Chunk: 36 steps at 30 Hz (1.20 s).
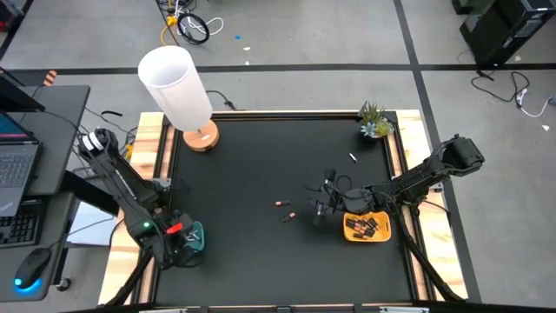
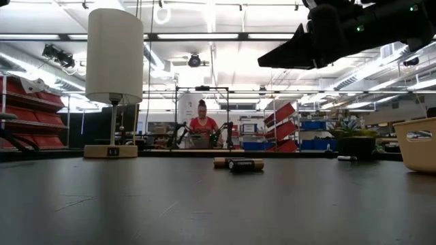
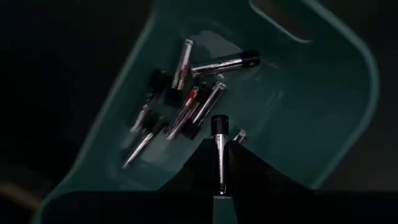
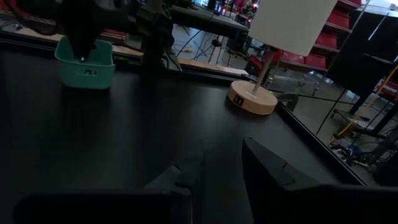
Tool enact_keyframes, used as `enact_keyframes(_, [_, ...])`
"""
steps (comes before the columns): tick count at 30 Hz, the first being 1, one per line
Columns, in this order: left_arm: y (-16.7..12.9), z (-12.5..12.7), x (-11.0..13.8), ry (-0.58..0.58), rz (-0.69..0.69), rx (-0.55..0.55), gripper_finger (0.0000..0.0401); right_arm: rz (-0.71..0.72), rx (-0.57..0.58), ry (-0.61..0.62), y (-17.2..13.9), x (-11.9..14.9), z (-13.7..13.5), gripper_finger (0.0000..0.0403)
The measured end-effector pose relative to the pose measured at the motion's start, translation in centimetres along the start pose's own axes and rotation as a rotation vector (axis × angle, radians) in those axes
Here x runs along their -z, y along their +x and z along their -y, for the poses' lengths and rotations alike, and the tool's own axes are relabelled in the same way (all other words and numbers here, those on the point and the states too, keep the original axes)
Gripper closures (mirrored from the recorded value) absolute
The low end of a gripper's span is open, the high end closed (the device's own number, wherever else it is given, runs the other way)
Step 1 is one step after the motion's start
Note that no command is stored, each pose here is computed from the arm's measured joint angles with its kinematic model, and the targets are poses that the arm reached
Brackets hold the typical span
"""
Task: Sort batteries
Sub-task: Put the silver battery into the green bin, then put the black battery into the yellow bin
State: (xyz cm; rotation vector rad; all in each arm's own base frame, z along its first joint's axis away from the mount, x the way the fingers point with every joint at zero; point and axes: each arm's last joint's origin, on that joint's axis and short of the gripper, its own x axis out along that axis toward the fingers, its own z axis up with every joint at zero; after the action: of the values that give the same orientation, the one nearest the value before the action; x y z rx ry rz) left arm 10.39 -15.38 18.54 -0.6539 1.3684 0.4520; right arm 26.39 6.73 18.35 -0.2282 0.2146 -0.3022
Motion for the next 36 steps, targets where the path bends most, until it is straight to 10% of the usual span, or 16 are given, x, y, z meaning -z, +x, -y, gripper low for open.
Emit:
enact_keyframes(16, [3.3, -1.5, 0.0, -0.04, -0.006, 0.039, 0.0333, -0.007, -0.001, -0.004, 0.0, 0.1, 0.0, 0.0313])
enact_keyframes(28, [-0.3, 0.4, -0.6, -0.066, -0.009, 0.01, 0.0243, -0.007, -0.002, -0.004, 0.0, 0.1, 0.0, 0.0314])
enact_keyframes(36, [-4.3, 1.1, -1.9, -0.026, 0.284, -0.038, 0.024, -0.007, -0.002, -0.003, 0.0, 0.1, 0.0, 0.0315])
